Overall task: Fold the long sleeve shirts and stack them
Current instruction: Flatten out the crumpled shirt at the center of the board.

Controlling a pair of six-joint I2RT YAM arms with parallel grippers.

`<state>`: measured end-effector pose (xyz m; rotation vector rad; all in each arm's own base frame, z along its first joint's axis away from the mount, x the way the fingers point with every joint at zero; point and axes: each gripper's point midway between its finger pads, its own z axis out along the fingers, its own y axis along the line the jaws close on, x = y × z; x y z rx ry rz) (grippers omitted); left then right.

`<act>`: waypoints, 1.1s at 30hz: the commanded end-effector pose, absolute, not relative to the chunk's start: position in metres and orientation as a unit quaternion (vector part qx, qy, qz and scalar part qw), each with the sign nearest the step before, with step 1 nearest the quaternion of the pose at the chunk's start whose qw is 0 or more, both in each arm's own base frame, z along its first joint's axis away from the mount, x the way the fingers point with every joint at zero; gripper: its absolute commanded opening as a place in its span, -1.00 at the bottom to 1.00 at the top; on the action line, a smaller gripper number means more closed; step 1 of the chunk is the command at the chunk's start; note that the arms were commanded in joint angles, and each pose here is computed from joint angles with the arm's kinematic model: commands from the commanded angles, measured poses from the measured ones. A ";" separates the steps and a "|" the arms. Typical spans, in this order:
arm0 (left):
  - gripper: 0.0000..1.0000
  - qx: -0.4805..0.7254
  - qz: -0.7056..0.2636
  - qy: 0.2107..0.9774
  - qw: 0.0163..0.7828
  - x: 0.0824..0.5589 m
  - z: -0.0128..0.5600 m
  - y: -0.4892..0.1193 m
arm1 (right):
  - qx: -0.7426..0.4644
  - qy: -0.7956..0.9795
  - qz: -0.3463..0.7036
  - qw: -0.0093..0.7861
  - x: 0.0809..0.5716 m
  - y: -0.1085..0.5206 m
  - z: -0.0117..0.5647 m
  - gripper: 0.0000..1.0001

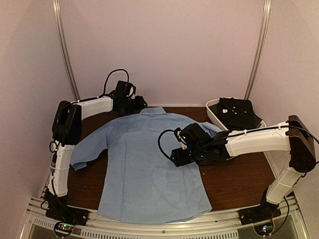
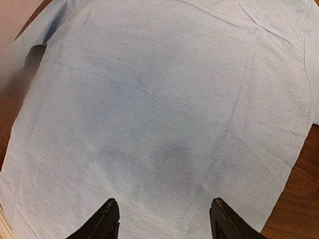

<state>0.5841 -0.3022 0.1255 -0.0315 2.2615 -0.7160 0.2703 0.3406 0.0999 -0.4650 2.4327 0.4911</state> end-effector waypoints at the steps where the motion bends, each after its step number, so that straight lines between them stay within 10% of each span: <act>1: 0.16 0.004 -0.298 0.871 0.390 0.562 0.150 -0.298 | -0.173 0.923 0.168 0.301 0.281 0.332 0.090 0.27; 33: 0.16 -0.047 -0.267 0.907 0.321 0.625 0.028 -0.225 | -0.128 0.940 0.227 0.221 0.270 0.351 0.057 0.28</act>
